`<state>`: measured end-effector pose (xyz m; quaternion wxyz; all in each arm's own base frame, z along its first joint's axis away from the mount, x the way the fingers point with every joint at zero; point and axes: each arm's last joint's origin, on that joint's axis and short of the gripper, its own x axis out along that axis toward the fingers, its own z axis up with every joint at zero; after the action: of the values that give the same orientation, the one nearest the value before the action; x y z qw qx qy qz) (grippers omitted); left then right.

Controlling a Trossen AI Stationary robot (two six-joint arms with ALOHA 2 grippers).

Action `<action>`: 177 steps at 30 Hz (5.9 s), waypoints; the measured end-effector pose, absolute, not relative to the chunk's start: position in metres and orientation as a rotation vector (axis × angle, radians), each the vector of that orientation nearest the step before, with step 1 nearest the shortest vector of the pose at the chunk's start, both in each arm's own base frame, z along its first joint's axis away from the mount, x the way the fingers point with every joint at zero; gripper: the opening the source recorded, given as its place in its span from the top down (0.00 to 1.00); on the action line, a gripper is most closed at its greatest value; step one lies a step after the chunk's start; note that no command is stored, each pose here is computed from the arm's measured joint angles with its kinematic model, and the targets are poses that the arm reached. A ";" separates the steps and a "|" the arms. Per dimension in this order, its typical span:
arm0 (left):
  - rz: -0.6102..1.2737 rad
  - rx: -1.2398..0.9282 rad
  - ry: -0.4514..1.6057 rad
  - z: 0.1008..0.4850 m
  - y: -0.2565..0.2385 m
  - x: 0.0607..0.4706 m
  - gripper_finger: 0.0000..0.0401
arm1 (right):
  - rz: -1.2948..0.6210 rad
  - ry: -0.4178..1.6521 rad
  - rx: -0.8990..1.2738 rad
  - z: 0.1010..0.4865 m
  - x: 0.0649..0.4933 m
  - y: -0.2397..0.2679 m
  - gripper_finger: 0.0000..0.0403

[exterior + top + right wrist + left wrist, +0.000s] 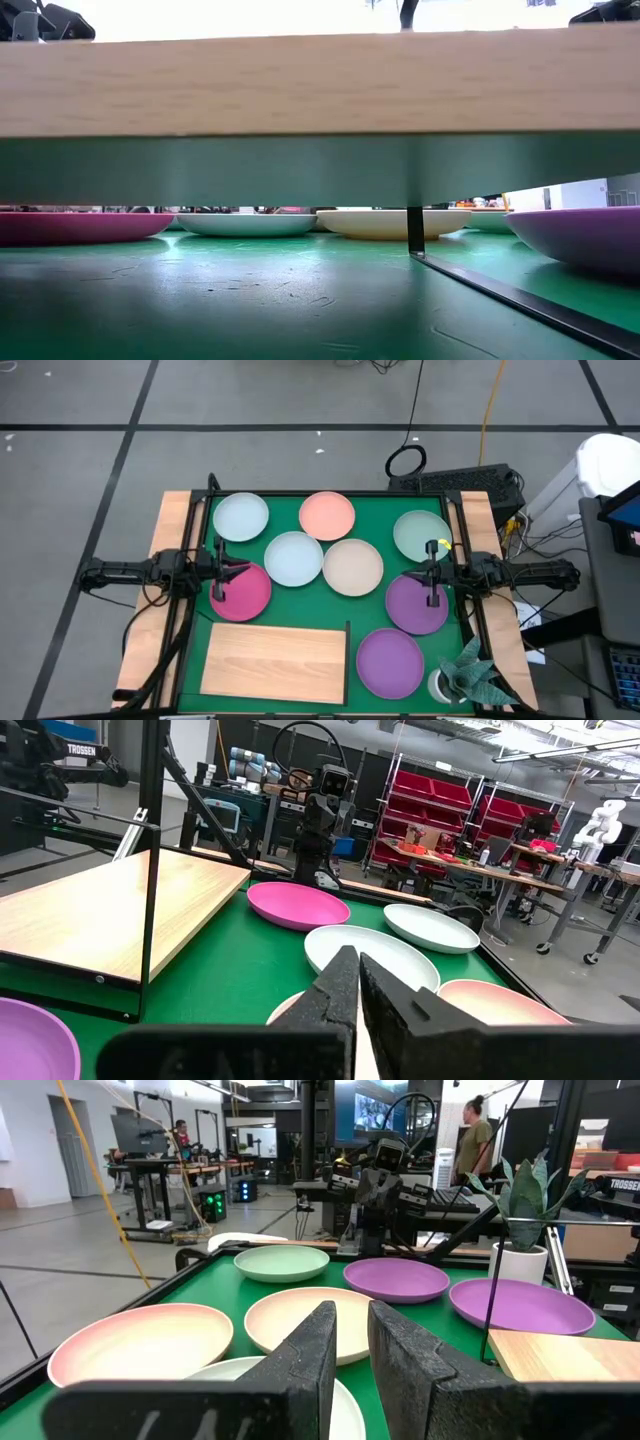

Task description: Place and stack plates onto a shelf

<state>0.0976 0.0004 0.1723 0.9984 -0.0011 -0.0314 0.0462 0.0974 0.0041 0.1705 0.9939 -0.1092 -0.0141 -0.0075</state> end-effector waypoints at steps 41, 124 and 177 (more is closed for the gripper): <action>0.093 -0.002 -0.062 0.172 0.000 0.098 0.83 | -0.015 -0.028 -0.219 0.171 0.097 0.004 1.00; 0.070 -0.137 -0.032 0.232 -0.001 0.096 0.92 | -0.144 0.566 0.044 0.332 0.224 0.010 1.00; -0.014 0.023 0.713 0.306 -0.054 0.233 0.99 | 0.007 1.038 -0.186 0.152 0.267 0.030 0.68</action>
<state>0.2329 -0.0544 0.3060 0.9370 0.0111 0.3492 -0.0068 0.2668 0.0296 0.1522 0.8642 -0.0889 0.4952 0.0032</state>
